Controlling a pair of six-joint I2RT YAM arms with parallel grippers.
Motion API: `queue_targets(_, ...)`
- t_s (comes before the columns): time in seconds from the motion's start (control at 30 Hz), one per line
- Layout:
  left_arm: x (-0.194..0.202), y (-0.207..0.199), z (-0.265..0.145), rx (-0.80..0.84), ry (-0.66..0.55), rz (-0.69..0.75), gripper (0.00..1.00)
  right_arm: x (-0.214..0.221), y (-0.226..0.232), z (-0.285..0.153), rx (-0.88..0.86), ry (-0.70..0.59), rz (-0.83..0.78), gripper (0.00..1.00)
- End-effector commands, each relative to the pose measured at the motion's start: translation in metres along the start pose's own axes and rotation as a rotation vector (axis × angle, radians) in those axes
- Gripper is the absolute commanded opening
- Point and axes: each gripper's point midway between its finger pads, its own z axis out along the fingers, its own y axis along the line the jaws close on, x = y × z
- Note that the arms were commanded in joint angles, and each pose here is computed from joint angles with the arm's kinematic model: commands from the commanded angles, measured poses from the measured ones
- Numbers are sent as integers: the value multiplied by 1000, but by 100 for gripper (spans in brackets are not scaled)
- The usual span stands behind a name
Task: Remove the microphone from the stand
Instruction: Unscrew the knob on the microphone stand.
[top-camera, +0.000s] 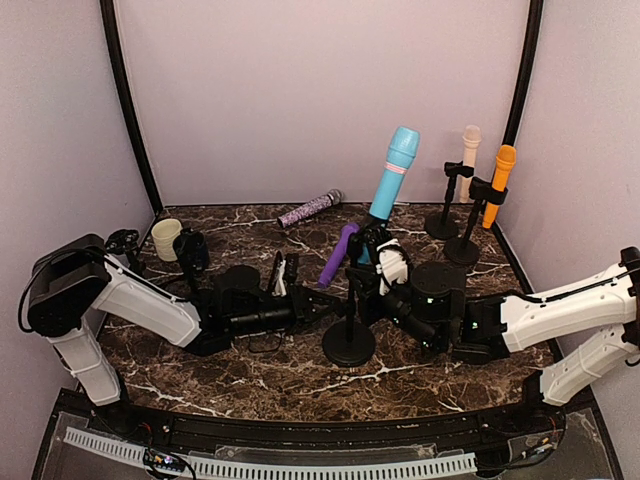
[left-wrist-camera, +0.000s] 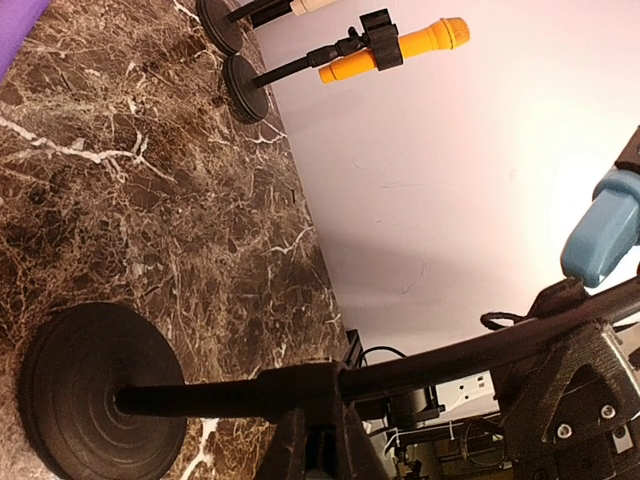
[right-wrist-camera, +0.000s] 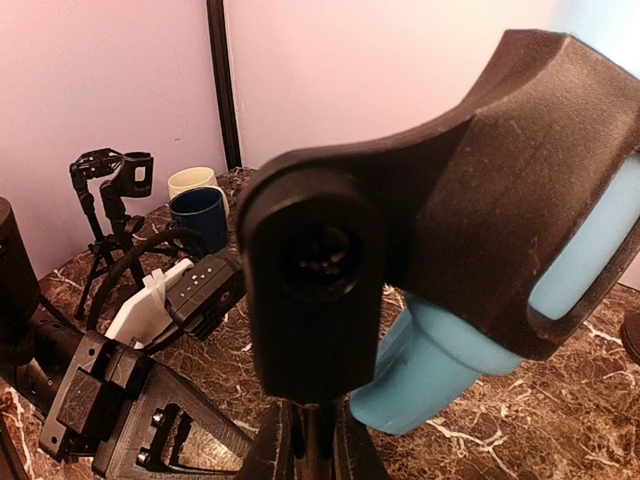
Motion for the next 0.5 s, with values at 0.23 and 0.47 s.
queue_targets(0.23, 49, 88, -19, -259, 120, -173, 3, -45, 2, -10, -6, -137, 102, 0)
queue_targets(0.47, 5, 54, -23, -296, 61, 123, 50, -50, 1, -12, -10, -139, 114, 0)
